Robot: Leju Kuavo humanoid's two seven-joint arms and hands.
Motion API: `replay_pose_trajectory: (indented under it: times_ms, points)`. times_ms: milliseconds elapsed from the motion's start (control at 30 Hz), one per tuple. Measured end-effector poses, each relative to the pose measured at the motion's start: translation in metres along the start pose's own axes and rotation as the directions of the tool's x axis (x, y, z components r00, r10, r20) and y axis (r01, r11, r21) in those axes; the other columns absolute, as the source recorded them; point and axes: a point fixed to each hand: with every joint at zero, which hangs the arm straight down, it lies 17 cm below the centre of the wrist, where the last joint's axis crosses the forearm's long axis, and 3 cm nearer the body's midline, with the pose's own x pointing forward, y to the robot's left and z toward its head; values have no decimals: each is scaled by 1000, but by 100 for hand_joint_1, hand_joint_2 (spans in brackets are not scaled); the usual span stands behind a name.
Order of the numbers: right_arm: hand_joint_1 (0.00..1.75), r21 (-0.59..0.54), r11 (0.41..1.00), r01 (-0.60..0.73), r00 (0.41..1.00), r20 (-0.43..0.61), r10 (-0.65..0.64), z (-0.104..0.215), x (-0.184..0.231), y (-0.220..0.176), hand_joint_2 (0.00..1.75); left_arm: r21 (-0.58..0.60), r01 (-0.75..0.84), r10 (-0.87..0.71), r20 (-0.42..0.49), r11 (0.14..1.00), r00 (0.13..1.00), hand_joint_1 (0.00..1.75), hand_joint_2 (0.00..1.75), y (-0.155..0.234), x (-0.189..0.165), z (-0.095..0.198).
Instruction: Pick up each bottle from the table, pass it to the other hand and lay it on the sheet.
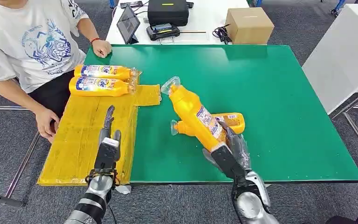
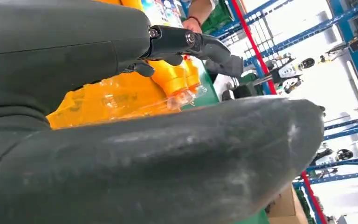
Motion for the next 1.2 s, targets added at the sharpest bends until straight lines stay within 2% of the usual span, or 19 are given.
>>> replay_pose_trajectory:
  times_ms: [167, 200, 367, 467, 567, 900, 1200]
  points:
    - [175, -74, 997, 7, 999, 46, -4, -6, 13, -12, 175, -43, -75, 74, -27, 996, 997, 0, 0, -8, 3, -1]
    - [175, -83, 997, 6, 999, 51, -2, -6, 15, -13, 175, -57, -96, 94, -35, 994, 995, 0, 175, -11, 4, -1]
    - [175, -112, 994, -1, 994, 107, 13, -6, 25, -11, 175, -216, -304, 289, -99, 928, 952, 0, 175, -50, 28, 3]
    - [175, -87, 996, -15, 993, 112, 25, -2, 20, 6, 175, -340, -430, 407, -141, 837, 903, 0, 175, -80, 57, 10]
    - [175, -44, 999, -17, 993, 112, 22, 2, 17, 31, 175, -414, -504, 477, -175, 758, 861, 0, 175, -99, 78, 18]
    - [175, 80, 997, 24, 997, 71, -30, 14, 14, 97, 175, -459, -543, 519, -189, 703, 833, 0, 175, -113, 97, 24]
    - [175, 113, 993, 35, 994, 102, -46, 11, 29, 119, 175, -480, -547, 525, -194, 686, 829, 0, 175, -119, 107, 24]
